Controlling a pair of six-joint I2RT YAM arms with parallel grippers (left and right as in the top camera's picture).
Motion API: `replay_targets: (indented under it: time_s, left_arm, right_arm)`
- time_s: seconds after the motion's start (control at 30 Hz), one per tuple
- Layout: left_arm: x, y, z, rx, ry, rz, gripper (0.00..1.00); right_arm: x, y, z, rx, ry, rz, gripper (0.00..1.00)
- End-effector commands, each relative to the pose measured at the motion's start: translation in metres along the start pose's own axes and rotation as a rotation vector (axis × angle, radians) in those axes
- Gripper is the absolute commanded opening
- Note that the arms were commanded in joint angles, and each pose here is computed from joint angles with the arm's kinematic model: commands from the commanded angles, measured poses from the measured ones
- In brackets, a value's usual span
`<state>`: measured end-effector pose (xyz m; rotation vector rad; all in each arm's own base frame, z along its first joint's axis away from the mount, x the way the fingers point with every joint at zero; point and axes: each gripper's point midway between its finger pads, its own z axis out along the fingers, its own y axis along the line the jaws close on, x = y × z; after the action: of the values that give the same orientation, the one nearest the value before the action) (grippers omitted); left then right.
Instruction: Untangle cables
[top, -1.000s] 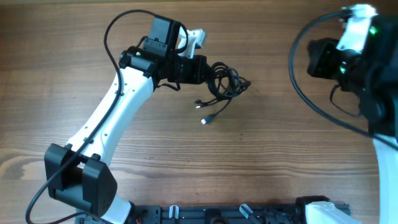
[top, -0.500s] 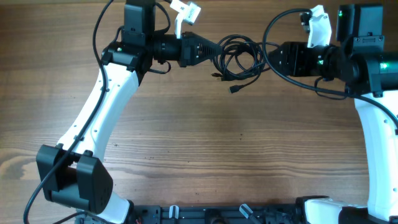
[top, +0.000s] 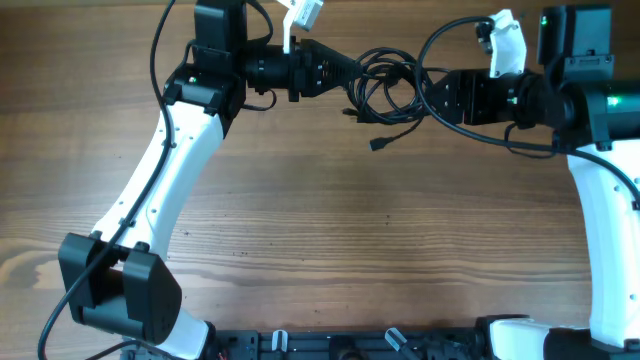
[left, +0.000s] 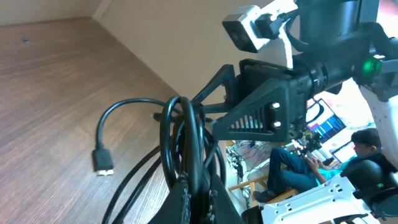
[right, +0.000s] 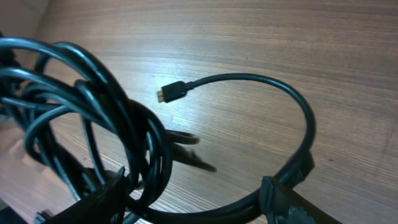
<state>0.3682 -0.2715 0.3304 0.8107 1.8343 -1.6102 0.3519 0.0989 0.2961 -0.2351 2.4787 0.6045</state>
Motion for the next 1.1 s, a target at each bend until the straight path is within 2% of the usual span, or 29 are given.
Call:
replay_targets:
  time_s: [0.0,0.2,0.57,0.87,1.07]
  left_arm:
    - [-0.008,-0.021,-0.004,0.040,-0.003,0.041,0.04]
    - [-0.010,-0.022,-0.004,0.042,-0.010,0.065,0.04]
    - [-0.010,-0.022,-0.003,0.042,-0.008,0.044,0.04]
    - [-0.009,-0.024,0.000,0.046,-0.004,0.022,0.04]
    - [-0.009,-0.023,0.000,0.043,-0.004,-0.064,0.04]
  right_arm:
    - [0.004,-0.019,0.016,0.065,0.051,0.006,0.67]
    - [0.002,-0.016,0.020,0.039,0.051,0.015,0.66]
    - [-0.009,0.026,0.014,-0.197,-0.006,-0.079,0.66]
    - [-0.003,0.029,0.015,-0.204,0.018,-0.073,0.66]
    - [0.002,0.045,0.024,-0.231,0.044,-0.131,0.67]
